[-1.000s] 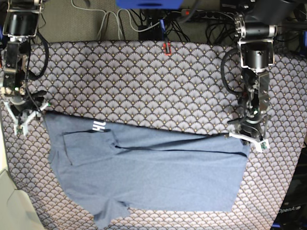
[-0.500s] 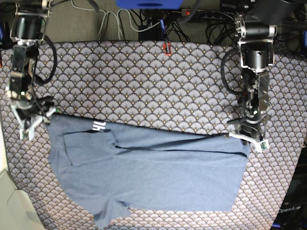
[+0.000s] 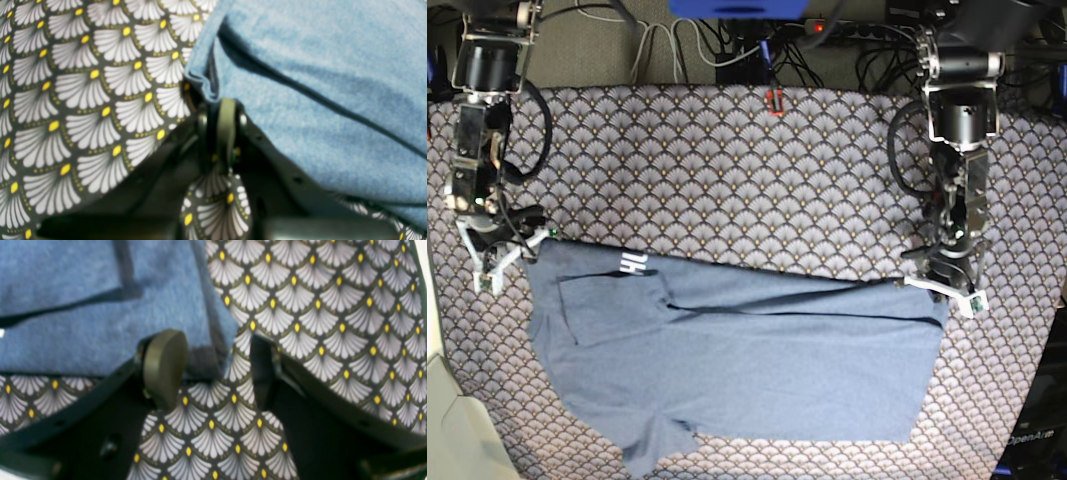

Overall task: Fold the T-shirt properly
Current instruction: 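Grasp the shirt's collar-side edge again with both grippers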

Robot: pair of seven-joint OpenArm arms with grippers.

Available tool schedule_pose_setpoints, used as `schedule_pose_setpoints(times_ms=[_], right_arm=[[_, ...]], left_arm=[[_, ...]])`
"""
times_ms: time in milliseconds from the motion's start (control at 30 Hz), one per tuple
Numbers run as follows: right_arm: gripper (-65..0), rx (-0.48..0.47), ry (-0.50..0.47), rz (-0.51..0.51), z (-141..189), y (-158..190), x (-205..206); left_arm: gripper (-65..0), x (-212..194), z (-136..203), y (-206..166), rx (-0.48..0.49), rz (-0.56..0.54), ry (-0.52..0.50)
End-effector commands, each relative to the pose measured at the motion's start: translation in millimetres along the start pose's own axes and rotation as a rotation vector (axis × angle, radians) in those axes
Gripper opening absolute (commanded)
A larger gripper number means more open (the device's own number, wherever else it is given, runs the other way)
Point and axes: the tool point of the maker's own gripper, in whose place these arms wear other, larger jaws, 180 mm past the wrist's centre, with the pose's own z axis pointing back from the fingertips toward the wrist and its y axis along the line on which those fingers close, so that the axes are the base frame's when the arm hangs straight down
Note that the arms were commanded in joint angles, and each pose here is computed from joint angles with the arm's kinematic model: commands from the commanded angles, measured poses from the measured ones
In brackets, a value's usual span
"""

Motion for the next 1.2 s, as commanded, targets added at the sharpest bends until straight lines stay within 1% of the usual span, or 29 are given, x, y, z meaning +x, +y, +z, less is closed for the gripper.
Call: schedule_pose_setpoints(times_ms=[0,133,633,767,900,1000,1067,1100,1167], right_arm=[[-30.2,-0.009,-0.057,0.009,3.6,-6.8,20.6],[-30.2,0.007,-0.051,-0.003,1.7,3.5,16.4],[-30.4,0.019,-0.047,-0.012,0.8,9.9,13.6],[-33.3,0.018,-0.036,-0.016,-1.2,9.4,9.8],[-35.2,0.013,0.026,-0.033,-11.1,4.7,-9.8],[-35.6,0.012,0.018,-0.034,-11.6,4.3,-10.3],[-38.2,0.012,0.01,-0.033,-11.3,4.1,-11.1],[-40.7,0.012,0.004,-0.032,-10.9,4.1,-10.0],[-47.9,0.013,0.008,-0.032,-11.3,4.5,-11.1]], left_arm=[[-61.9,26.9,-1.6,-0.4,-0.003,-0.006,-0.067],[-61.9,26.7,-1.6,-0.8,-0.004,-0.007,-0.066],[-61.9,26.9,-1.6,-0.4,-0.003,-0.006,-0.067],[-61.9,25.9,-1.5,-0.5,-0.004,-0.007,-0.065],[-61.9,25.6,-1.5,-0.5,-0.004,-0.007,-0.063],[-61.9,25.1,-1.2,0.6,-0.001,-0.005,-0.063],[-61.9,23.9,-1.3,0.2,-0.002,-0.006,-0.056],[-61.9,21.9,-1.0,0.8,-0.001,-0.007,-0.052],[-61.9,15.5,0.9,3.1,0.001,-0.01,-0.042]])
